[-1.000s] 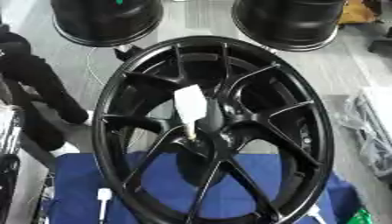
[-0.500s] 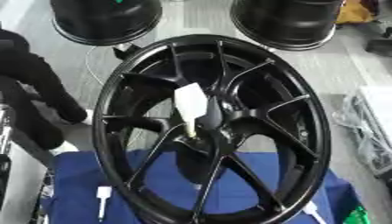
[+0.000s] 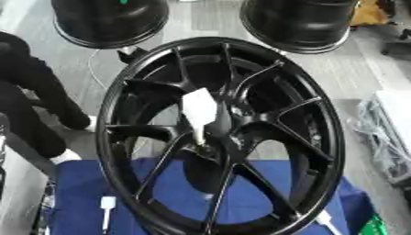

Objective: Pull the pin out of the wheel hub.

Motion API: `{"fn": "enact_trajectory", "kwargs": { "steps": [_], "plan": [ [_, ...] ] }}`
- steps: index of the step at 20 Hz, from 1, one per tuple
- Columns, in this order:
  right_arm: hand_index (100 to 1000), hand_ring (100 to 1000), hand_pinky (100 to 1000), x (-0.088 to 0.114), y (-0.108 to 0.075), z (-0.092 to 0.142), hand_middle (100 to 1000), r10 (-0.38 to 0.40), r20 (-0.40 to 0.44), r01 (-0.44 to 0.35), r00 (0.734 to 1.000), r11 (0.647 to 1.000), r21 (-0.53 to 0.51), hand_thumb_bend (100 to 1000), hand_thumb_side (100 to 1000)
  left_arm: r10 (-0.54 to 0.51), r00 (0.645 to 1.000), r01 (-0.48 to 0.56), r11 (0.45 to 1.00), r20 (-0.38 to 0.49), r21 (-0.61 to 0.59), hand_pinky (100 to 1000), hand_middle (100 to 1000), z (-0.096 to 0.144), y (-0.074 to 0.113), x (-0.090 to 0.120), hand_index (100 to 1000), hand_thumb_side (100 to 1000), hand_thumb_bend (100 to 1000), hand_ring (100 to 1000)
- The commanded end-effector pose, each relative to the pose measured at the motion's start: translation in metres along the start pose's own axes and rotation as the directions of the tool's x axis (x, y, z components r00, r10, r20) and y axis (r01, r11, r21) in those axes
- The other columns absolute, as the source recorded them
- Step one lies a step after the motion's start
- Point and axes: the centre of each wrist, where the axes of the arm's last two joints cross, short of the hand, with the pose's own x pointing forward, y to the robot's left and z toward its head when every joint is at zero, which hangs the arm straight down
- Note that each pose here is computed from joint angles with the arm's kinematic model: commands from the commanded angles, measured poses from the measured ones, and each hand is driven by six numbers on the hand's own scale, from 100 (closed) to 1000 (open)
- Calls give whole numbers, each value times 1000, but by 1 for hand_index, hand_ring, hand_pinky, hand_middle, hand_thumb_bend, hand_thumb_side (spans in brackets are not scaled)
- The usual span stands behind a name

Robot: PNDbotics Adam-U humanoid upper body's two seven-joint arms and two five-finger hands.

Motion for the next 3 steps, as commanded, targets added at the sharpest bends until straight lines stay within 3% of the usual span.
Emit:
{"fn": "enact_trajectory", "kwargs": {
  "steps": [1,3],
  "plan": [
    [867,771,803,5,16,-9,793,-96,19,95,995,995,23,100,579,4,999,-3,1000,32,-27,556,618,-3,-3,9,680,635,298,674],
    [866,770,802,4,30,-14,792,-172,27,172,985,985,24,100,616,6,1000,-5,999,30,-37,555,618,-3,-5,8,680,634,297,674]
  ]
}}
